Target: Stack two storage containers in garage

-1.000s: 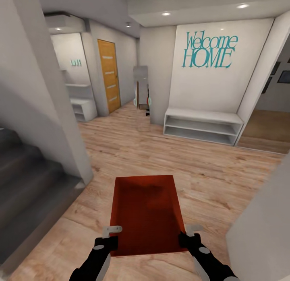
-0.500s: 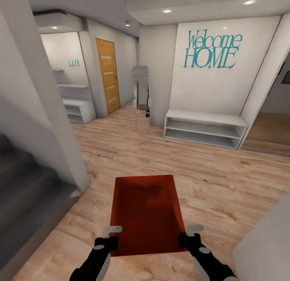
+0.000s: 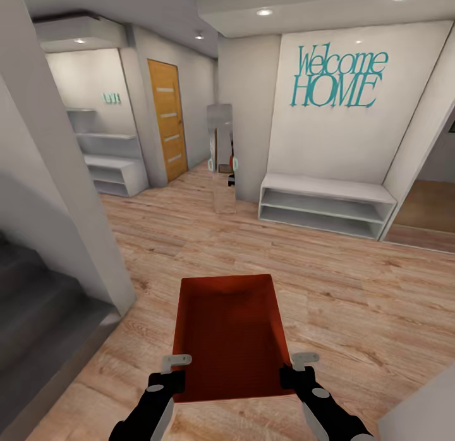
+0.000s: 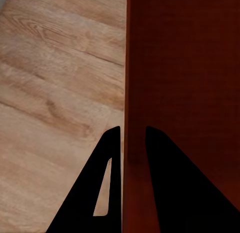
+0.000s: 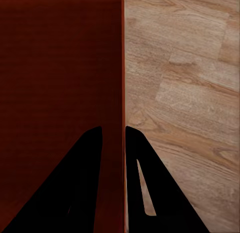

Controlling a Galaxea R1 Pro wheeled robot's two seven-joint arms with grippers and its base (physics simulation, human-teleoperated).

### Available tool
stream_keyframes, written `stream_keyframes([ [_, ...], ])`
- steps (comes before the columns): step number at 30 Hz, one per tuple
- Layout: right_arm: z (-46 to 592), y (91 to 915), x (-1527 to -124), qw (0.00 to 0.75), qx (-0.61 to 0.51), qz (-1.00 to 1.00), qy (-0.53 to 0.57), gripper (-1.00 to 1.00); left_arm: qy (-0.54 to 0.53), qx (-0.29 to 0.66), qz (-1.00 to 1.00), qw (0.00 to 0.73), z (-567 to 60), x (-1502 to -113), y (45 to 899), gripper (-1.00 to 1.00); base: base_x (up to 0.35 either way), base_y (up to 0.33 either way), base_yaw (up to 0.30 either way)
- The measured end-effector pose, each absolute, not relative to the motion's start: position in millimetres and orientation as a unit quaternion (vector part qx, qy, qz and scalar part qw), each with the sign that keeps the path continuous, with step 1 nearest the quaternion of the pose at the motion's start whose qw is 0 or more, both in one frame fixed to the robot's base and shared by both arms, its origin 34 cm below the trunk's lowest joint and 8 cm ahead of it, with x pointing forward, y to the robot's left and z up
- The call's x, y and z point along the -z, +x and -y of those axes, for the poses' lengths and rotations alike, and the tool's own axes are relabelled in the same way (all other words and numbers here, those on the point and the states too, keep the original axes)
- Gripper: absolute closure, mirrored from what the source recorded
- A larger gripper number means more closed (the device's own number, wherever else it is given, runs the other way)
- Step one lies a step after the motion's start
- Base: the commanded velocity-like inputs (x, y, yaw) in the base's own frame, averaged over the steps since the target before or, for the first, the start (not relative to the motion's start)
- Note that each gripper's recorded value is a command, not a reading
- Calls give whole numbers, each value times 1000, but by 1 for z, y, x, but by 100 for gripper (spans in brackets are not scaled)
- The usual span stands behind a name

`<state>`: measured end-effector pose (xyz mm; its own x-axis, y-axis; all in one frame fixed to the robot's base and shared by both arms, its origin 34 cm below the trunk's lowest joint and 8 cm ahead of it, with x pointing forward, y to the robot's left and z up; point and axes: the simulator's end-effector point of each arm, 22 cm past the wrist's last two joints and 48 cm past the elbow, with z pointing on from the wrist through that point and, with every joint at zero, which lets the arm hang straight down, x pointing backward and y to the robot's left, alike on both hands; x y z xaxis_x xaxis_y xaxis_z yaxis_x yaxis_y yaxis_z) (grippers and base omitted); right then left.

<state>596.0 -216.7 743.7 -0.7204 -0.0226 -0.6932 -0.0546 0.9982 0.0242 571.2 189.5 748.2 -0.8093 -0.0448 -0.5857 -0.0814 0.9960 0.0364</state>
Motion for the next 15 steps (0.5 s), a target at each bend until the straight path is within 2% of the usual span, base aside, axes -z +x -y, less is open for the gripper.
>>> stream_keyframes([
  [15,217,596,-744,373,-21,-927,-21,100,-33,-30,-951,307,-190,-748,571,100,330,0,0],
])
